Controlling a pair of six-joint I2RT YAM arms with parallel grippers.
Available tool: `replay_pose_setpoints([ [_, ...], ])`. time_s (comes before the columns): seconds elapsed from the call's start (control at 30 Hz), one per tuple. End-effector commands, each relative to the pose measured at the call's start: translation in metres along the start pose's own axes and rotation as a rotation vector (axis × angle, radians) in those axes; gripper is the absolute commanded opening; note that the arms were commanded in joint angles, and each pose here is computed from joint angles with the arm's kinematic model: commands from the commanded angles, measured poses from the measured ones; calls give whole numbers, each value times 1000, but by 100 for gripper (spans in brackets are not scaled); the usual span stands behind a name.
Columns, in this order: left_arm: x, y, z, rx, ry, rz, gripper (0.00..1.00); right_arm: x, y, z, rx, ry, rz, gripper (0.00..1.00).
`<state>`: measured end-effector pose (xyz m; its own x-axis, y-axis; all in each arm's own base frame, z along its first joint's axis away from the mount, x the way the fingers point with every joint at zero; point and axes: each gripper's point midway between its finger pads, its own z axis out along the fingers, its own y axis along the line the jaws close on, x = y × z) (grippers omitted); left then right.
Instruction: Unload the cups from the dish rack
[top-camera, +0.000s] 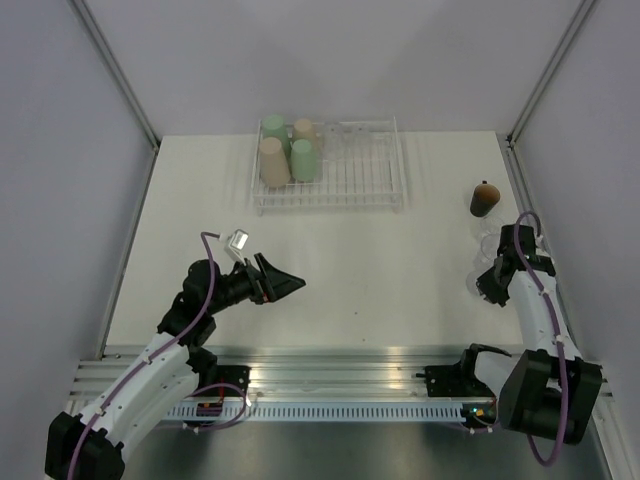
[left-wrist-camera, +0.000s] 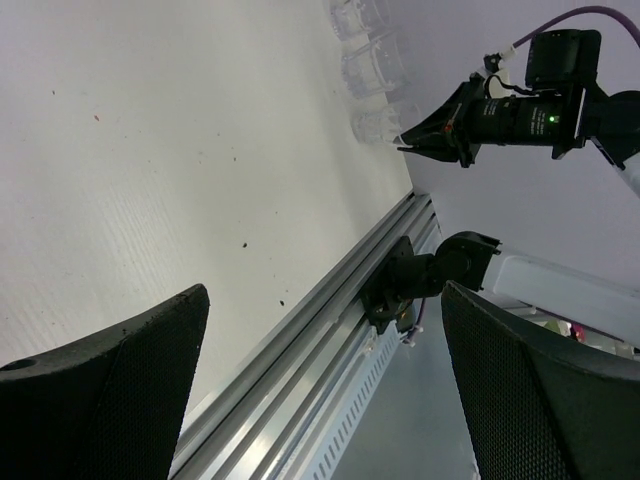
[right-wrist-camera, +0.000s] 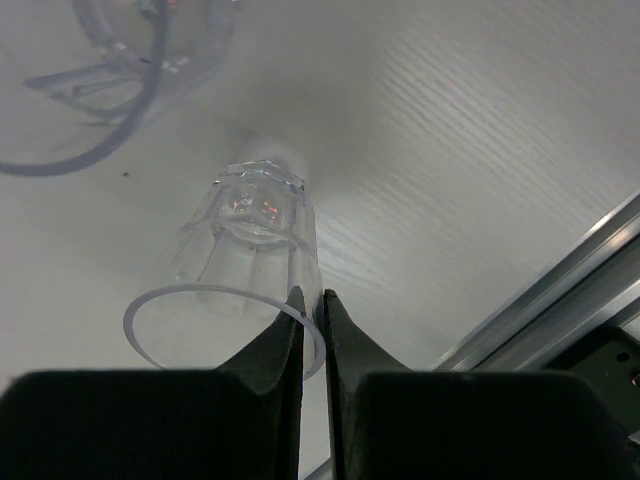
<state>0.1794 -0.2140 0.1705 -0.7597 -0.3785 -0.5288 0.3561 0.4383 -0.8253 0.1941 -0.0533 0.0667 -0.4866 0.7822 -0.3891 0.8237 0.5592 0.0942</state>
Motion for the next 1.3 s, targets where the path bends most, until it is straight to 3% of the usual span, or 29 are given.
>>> replay_pose_setpoints([
  [0.0, -2, 0, -1, -6, -8, 47, 100, -8, -9, 2, 21, 7, 78, 1],
  [0.27, -2, 2, 1, -15, 2, 44, 100, -42, -40, -4, 86, -73, 282, 1],
  [0.53, -6, -1, -1, -37, 11, 59, 100, -34, -44, 22, -2, 46, 466, 1],
  [0.77, -5, 2, 0, -65, 29, 36, 100, -50, -33, 28, -127, 15, 629, 1],
  [1.27, -11, 2, 2, -92, 25, 30, 100, -70, -46, 10, -54, -55, 699, 1],
])
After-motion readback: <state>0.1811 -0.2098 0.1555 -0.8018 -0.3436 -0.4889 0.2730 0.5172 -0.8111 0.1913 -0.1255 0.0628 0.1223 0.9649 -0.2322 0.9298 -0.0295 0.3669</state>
